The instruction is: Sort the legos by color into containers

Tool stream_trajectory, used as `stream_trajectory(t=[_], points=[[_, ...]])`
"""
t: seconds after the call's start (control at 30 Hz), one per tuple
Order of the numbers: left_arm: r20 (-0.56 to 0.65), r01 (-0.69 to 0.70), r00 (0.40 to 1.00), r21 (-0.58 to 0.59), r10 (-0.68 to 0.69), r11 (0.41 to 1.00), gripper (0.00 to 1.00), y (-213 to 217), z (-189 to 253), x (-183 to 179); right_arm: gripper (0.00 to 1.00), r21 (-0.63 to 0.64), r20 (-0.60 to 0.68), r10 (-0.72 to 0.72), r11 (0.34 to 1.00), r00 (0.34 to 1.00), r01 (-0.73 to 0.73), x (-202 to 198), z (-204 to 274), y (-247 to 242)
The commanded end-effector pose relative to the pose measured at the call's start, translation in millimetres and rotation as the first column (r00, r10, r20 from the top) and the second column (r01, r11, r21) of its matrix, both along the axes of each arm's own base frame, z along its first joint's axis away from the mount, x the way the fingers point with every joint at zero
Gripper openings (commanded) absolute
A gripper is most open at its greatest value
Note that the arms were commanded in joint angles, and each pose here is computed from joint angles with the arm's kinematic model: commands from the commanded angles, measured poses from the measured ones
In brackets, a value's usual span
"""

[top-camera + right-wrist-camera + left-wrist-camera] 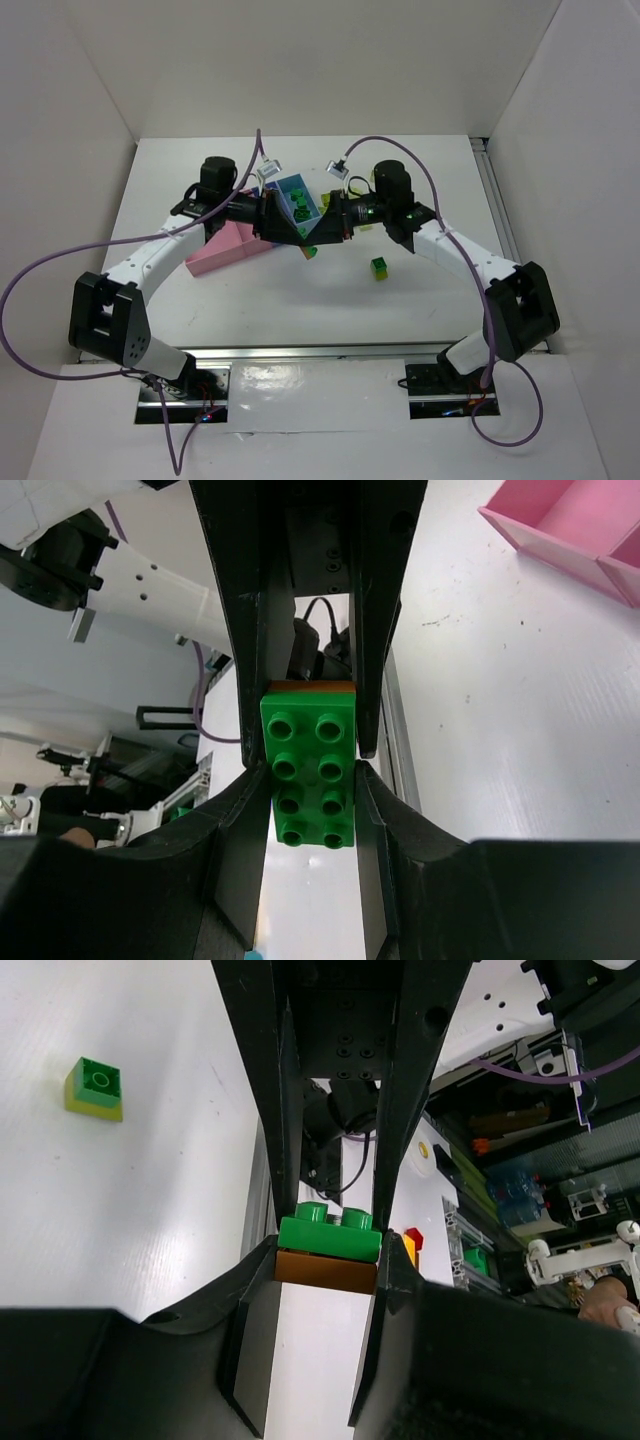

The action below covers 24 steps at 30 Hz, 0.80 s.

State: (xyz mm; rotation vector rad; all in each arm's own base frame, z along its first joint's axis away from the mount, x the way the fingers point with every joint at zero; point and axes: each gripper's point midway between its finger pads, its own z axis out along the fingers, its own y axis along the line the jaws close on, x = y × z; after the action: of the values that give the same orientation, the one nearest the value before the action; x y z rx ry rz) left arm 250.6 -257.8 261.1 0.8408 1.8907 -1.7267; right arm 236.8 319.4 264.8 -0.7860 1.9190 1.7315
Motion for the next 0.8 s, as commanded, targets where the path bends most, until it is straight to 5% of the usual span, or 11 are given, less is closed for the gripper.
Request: stream_trajectory(t=[0.0, 0.43, 0.57, 0.63, 0.77], points=[[0.109, 0.043, 0.993, -0.048, -0.038, 0.998, 0.00, 8, 30, -6, 0.17, 0.006, 0.000, -0.100, 0.995, 0.995, 0.100, 18, -1, -10], [0.046, -0.038, 0.998, -0.032, 0.039, 0.999, 0.00, 30, 20, 15, 0.17, 0.030, 0.019, -0.162, 0.986, 0.987, 0.162, 39, 8, -24], [0.020, -0.171, 0.985, 0.031, 0.170, 0.985, 0.00, 42, 13, 40, 0.17, -0.022, 0.035, -0.272, 0.962, 0.962, 0.273, 69, 0, -23], [-0.055, -0.341, 0.934, 0.151, 0.352, 0.928, 0.00, 62, -12, 71, 0.19, -0.095, 0.067, -0.381, 0.917, 0.922, 0.386, 95, -7, -24], [-0.053, -0.602, 0.729, 0.427, 0.683, 0.675, 0.00, 108, -46, 117, 0.19, -0.244, 0.122, -0.553, 0.788, 0.824, 0.565, 144, -33, -30]])
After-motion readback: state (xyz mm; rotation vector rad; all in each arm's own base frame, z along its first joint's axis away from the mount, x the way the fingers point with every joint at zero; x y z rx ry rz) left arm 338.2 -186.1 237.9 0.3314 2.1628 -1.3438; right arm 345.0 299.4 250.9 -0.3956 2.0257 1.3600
